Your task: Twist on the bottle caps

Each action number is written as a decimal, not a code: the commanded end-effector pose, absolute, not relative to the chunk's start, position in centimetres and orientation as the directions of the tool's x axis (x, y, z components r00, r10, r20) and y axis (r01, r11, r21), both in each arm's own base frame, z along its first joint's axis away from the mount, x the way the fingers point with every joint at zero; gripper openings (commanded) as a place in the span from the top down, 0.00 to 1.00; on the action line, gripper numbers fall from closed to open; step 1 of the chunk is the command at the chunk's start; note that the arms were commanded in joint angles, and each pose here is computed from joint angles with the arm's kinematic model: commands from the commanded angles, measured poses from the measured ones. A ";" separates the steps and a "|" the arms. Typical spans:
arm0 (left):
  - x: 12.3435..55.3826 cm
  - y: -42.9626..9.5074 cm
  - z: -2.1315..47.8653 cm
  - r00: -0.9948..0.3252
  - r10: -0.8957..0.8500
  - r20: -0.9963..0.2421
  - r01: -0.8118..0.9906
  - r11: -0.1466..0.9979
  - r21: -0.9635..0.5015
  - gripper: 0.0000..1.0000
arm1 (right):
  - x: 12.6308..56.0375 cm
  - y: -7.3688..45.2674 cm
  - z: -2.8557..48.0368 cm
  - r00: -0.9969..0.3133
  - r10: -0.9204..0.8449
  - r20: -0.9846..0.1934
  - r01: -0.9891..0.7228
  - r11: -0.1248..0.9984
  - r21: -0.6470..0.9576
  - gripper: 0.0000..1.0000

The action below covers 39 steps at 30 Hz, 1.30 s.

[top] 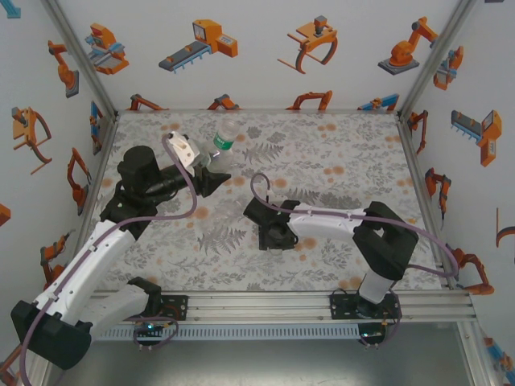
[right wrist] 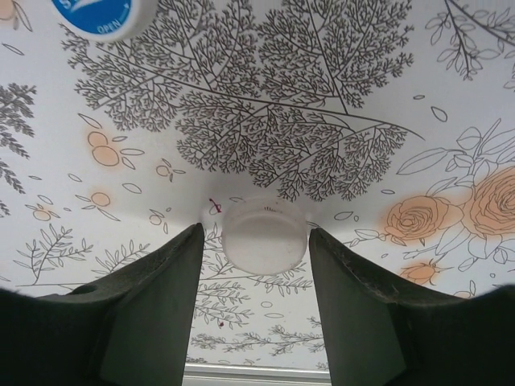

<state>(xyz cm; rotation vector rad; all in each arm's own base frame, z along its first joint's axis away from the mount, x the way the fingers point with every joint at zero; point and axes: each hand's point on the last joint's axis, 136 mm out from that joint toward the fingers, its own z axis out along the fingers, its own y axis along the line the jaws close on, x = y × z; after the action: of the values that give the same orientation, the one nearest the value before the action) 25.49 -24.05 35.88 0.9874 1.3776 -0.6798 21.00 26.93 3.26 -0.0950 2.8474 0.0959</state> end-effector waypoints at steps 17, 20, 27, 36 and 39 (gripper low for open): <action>25.3 -24.4 36.3 0.121 0.134 -0.984 0.883 0.437 0.168 1.00 | 20.3 26.7 2.3 -0.965 -0.090 -0.248 -0.095 0.995 0.008 0.51; 25.3 -24.4 36.3 0.121 0.135 -0.983 0.883 0.438 0.169 1.00 | 20.1 26.7 2.3 -0.967 -0.093 -0.239 -0.097 0.995 0.006 0.51; 25.3 -24.4 36.4 0.123 0.138 -0.983 0.882 0.439 0.172 1.00 | 20.0 26.6 2.6 -0.967 -0.097 -0.235 -0.100 0.995 0.004 0.51; 25.3 -24.4 36.3 0.122 0.140 -0.983 0.882 0.439 0.172 1.00 | 20.0 26.7 2.8 -0.967 -0.098 -0.234 -0.101 0.995 0.003 0.52; 25.3 -24.4 36.3 0.121 0.140 -0.983 0.882 0.439 0.171 1.00 | 20.0 26.7 2.8 -0.967 -0.099 -0.235 -0.103 0.995 0.005 0.52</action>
<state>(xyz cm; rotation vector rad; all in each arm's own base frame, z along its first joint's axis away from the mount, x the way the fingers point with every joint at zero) 25.62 -24.24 35.50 0.9927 1.3887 -0.6912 20.54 26.89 2.77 -0.1127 2.8788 0.0585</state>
